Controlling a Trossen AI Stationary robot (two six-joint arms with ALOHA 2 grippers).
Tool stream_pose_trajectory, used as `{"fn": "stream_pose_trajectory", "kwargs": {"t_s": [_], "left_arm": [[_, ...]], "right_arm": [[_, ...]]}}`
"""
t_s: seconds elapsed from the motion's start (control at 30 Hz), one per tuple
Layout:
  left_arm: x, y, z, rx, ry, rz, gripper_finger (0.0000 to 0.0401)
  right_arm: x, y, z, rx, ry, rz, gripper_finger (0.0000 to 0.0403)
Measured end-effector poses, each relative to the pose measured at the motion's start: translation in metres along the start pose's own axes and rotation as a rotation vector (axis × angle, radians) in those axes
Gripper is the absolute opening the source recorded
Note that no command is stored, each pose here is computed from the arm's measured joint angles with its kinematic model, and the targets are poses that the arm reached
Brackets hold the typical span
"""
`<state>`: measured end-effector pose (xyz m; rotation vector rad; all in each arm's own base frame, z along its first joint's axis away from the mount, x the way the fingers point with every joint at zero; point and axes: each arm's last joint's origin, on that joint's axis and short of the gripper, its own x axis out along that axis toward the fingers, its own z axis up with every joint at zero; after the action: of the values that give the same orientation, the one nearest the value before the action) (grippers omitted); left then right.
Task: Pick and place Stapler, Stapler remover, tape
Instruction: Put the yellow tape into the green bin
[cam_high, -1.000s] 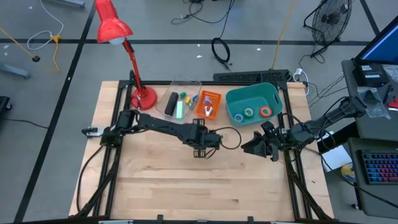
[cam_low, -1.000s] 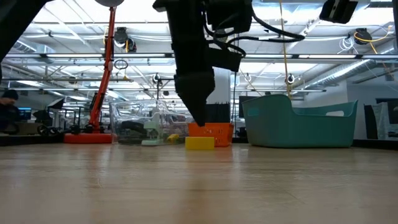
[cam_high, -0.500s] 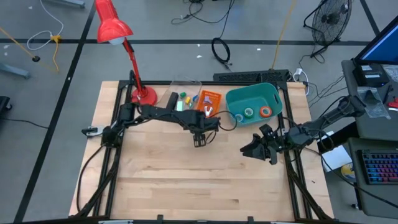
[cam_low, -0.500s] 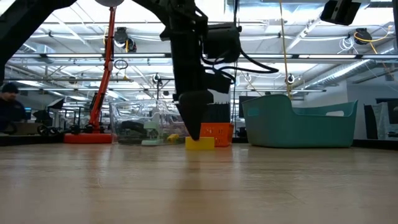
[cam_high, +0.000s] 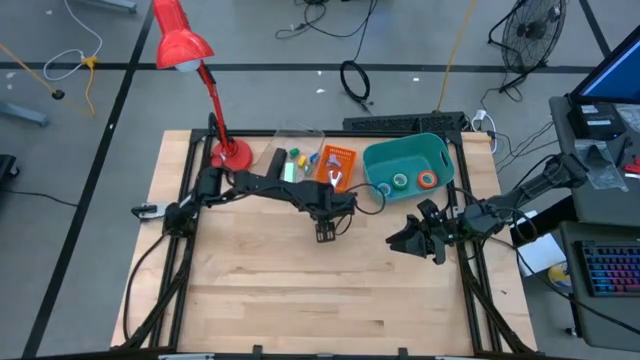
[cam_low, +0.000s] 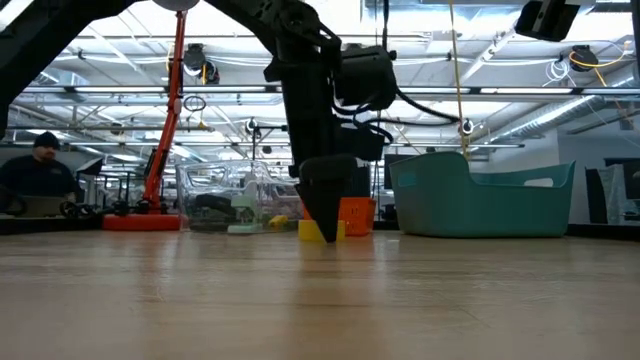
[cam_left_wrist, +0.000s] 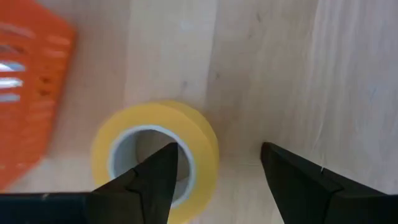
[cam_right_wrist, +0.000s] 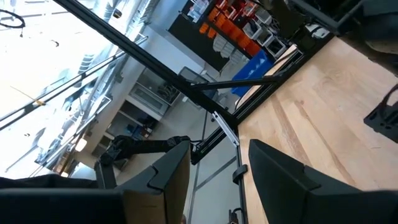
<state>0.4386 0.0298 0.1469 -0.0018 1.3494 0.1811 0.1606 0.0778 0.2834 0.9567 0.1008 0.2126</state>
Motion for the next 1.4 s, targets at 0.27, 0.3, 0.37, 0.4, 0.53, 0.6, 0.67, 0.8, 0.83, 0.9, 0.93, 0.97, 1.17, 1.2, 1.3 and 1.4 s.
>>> {"fn": "stream_pose_trajectory", "kwargs": {"t_s": [0.27,0.3,0.37,0.4,0.53,0.6,0.67,0.8,0.83,0.9,0.93,0.97,1.17,1.2,1.3,1.4], "left_arm": [[0.005,-0.002,-0.002,-0.060,0.028,-0.011,0.0202],[0.005,-0.003,-0.002,-0.065,0.029,-0.012,0.0182],[0.004,-0.003,-0.002,-0.082,0.032,-0.024,0.0131],[0.003,-0.003,-0.003,-0.086,0.036,-0.035,0.0101],[-0.005,-0.004,0.000,-0.121,0.028,-0.091,0.0037],[-0.015,-0.008,0.005,-0.146,-0.005,-0.115,0.0037],[-0.037,-0.012,0.013,-0.162,-0.077,-0.142,0.0037],[-0.097,-0.013,0.027,-0.180,-0.272,-0.234,0.0037],[-0.115,-0.011,0.030,-0.191,-0.345,-0.272,0.0037],[-0.154,-0.008,0.034,-0.208,-0.511,-0.362,0.0037],[-0.177,-0.005,0.034,-0.215,-0.603,-0.411,0.0037],[-0.198,-0.003,0.035,-0.222,-0.703,-0.463,0.0037],[-0.276,0.009,0.026,-0.158,-1.046,-0.723,0.0037],[-0.279,0.010,0.024,-0.158,-1.051,-0.753,0.0037],[-0.286,0.010,0.023,-0.136,-1.060,-0.826,0.0037],[-0.289,0.009,0.023,-0.149,-1.059,-0.874,0.0037]], "right_arm": [[0.000,0.001,0.000,0.004,-0.005,0.006,0.0157],[0.000,0.001,0.000,0.005,-0.005,0.006,0.0157],[0.000,0.001,0.001,0.006,-0.006,0.008,0.0157],[0.000,0.001,0.001,0.010,-0.008,0.009,0.0157],[0.000,0.003,0.002,0.016,-0.019,0.026,0.0157],[0.000,0.003,0.002,0.019,-0.024,0.033,0.0157],[0.000,0.003,0.002,0.022,-0.024,0.034,0.0157],[0.000,0.004,0.003,0.037,-0.026,0.036,0.0157],[0.000,0.004,0.003,0.037,-0.026,0.036,0.0157],[0.000,0.004,0.003,0.039,-0.030,0.040,0.0157],[0.000,0.004,0.003,0.041,-0.041,0.038,0.0157],[0.000,0.004,0.004,0.039,-0.050,0.032,0.0157],[-0.001,0.005,0.009,-0.005,-0.167,-0.007,0.0157],[-0.001,0.006,0.010,-0.017,-0.198,-0.016,0.0157],[-0.002,0.009,0.016,-0.071,-0.292,-0.021,0.0157],[-0.004,0.014,0.021,-0.151,-0.366,-0.010,0.0157]]}}
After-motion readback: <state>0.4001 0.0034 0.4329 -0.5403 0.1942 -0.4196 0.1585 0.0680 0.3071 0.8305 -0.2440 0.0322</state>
